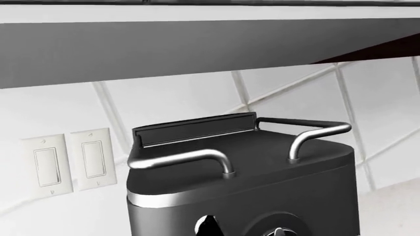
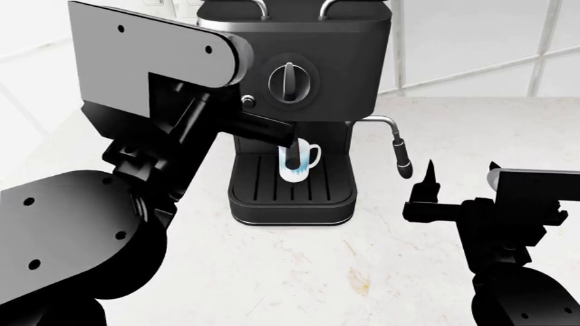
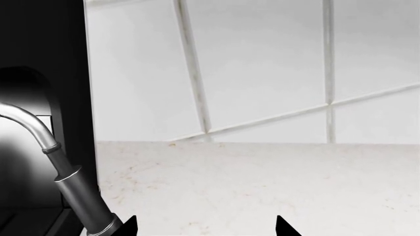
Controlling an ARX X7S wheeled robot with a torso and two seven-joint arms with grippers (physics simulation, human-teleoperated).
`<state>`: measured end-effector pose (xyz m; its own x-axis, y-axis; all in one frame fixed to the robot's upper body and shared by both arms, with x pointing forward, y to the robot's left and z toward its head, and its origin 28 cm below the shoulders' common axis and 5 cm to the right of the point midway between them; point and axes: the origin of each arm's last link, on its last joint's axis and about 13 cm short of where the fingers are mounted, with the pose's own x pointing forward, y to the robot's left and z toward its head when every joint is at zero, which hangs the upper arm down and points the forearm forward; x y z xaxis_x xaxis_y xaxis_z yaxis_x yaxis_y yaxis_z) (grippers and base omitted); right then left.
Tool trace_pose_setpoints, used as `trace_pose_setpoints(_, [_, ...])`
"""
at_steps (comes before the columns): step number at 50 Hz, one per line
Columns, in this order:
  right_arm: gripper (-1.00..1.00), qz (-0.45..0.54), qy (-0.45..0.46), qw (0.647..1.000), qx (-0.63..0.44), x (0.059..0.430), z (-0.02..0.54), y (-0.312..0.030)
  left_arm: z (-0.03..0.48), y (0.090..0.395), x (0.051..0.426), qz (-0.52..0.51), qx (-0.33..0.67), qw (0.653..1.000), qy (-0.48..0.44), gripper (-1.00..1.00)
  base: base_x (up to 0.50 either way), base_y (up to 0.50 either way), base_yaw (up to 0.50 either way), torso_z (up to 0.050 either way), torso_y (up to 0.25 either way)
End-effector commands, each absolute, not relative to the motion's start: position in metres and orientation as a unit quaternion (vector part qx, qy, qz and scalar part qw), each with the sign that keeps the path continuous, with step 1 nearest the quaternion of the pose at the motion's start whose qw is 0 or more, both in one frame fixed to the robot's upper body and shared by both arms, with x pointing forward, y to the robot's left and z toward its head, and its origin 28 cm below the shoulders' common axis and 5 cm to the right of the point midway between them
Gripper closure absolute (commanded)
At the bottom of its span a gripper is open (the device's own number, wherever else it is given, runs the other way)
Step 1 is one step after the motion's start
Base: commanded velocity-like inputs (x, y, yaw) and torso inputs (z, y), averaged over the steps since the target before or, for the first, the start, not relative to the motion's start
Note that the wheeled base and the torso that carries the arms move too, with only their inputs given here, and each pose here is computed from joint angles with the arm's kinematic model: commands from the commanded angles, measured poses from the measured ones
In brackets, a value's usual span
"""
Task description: Press the button on the coffee machine to serve coffee.
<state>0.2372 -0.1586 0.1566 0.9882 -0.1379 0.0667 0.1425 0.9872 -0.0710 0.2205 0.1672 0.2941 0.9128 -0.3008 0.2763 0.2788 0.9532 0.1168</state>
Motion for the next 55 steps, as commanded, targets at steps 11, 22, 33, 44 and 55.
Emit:
trace_pose_setpoints(11, [-1.0, -0.07, -0.038, 0.996, -0.029, 0.234, 0.155, -0.158, 0.283, 0.209, 0.223, -0.054, 0.02, 0.987, -0.15, -1.0, 0.0, 0.0, 0.0, 0.0, 0.0])
trace_pose_setpoints(22, [-1.0, -0.079, -0.047, 0.995, -0.026, 0.23, 0.158, -0.159, 0.245, 0.24, 0.236, 0.021, 0.033, 0.995, -0.097, -1.0, 0.0, 0.0, 0.0, 0.0, 0.0])
trace_pose_setpoints(33, [-1.0, -0.088, -0.037, 0.995, -0.029, 0.227, 0.155, -0.161, 0.208, 0.252, 0.238, 0.033, 0.054, 0.998, -0.028, -1.0, 0.0, 0.0, 0.0, 0.0, 0.0])
trace_pose_setpoints(44, [-1.0, -0.095, -0.027, 0.995, -0.031, 0.225, 0.153, -0.163, 0.19, 0.26, 0.243, 0.04, 0.044, 0.998, 0.016, -1.0, 0.0, 0.0, 0.0, 0.0, 0.0])
trace_pose_setpoints(55, [-1.0, -0.101, -0.012, 0.995, -0.024, 0.221, 0.143, -0.165, 0.18, 0.265, 0.244, 0.045, 0.039, 0.998, 0.031, -1.0, 0.0, 0.0, 0.0, 0.0, 0.0])
